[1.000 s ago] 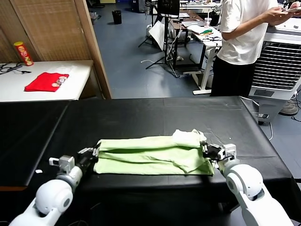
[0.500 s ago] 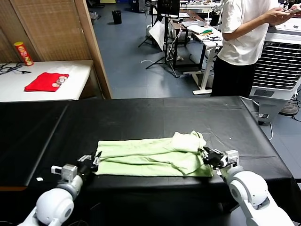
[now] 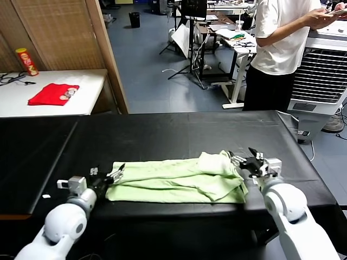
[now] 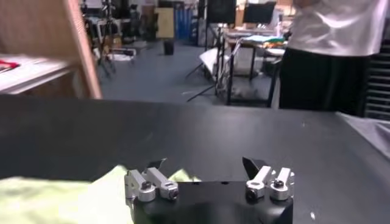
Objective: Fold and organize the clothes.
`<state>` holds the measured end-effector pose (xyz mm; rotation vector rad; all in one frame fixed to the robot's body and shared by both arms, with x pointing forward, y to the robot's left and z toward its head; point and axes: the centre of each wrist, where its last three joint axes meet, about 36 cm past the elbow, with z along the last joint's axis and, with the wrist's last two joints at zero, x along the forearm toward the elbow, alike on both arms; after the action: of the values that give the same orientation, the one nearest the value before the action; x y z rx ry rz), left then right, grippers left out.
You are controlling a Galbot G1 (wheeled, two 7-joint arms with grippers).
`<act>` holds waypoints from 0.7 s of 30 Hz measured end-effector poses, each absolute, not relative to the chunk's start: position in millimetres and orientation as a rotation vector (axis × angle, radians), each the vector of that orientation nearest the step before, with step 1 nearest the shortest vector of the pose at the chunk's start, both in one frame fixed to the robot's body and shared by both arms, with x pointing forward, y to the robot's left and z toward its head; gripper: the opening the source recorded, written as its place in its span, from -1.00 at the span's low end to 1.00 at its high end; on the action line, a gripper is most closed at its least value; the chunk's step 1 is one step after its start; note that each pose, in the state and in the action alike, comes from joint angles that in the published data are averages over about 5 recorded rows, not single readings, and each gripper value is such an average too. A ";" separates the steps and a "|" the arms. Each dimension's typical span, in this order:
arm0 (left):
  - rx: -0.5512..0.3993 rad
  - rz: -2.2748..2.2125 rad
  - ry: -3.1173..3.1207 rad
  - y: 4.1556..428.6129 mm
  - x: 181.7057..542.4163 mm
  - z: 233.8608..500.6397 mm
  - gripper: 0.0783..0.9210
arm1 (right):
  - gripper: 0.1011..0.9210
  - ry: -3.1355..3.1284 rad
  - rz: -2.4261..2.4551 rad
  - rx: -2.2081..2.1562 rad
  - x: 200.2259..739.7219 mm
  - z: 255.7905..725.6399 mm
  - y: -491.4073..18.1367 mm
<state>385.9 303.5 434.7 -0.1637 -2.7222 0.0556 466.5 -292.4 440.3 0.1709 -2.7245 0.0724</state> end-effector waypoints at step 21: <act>-0.114 0.202 -2.640 302.9 409.3 403.9 -0.61 | -0.82 -2.694 0.039 0.113 482.0 394.8 -274.6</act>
<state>409.3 302.9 403.9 -0.1139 -2.6397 0.2021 482.0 -274.6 394.8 0.1126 -2.6941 0.0394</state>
